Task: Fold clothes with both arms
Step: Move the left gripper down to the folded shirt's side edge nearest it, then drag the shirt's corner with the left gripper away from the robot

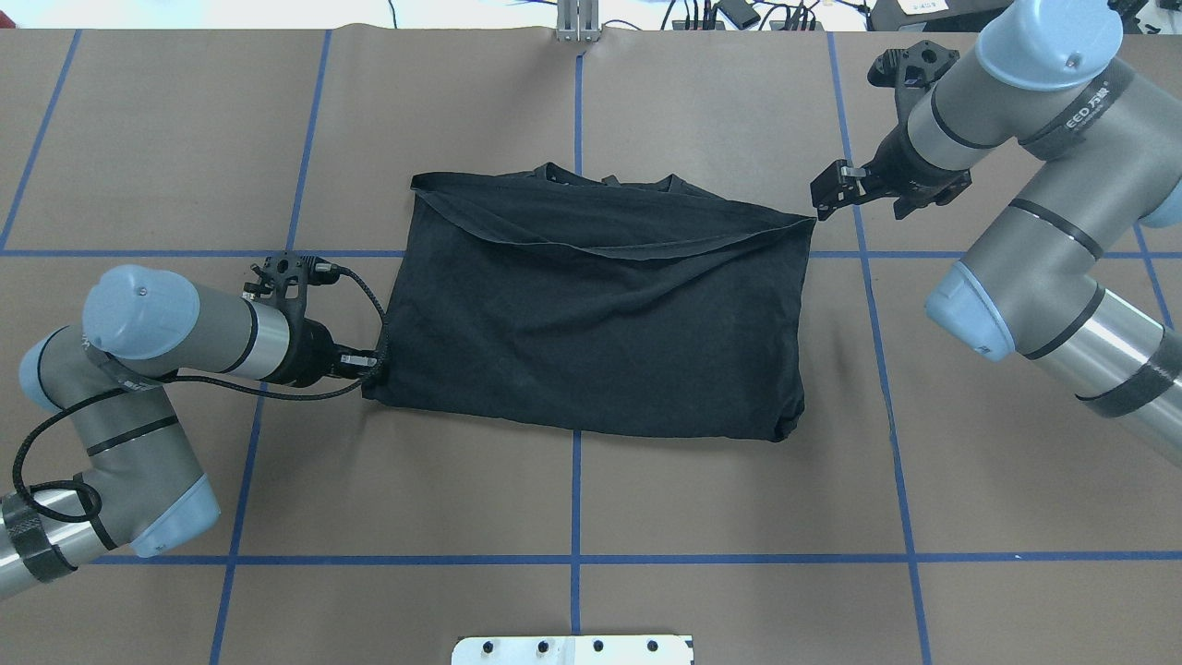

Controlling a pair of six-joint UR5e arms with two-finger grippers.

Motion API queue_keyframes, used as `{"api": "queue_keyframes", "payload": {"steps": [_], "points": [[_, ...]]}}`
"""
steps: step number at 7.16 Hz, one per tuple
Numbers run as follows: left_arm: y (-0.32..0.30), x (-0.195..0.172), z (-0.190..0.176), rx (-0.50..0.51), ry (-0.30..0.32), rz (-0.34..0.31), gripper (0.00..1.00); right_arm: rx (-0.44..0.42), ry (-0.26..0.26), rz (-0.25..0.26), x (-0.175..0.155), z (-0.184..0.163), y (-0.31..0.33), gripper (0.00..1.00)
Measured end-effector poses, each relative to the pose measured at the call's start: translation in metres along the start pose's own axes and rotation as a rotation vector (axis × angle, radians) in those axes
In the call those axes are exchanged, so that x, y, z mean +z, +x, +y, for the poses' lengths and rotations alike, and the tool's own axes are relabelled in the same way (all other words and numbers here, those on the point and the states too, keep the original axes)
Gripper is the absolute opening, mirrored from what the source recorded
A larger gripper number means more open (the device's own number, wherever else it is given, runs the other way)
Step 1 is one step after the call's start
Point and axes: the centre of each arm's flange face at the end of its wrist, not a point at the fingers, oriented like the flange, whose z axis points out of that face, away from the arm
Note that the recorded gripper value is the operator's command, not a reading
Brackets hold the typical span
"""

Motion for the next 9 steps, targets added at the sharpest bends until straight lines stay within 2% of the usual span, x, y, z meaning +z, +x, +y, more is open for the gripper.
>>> {"api": "queue_keyframes", "payload": {"steps": [3,5,7,9], "points": [[-0.004,-0.011,-0.006,0.015,0.005,-0.006,0.00,-0.002,-0.003,-0.006,0.001,0.004,-0.005,0.99],[-0.033,-0.031,-0.039,0.100,0.040,-0.071,0.00,-0.005,-0.005,-0.011,0.000,0.007,-0.009,0.99],[-0.073,-0.050,-0.099,0.191,0.072,-0.198,0.00,-0.011,-0.005,-0.018,-0.001,0.009,-0.013,0.99],[-0.108,-0.037,-0.180,0.238,0.089,-0.290,0.00,-0.016,-0.004,-0.021,-0.002,0.011,-0.016,0.99]]}}
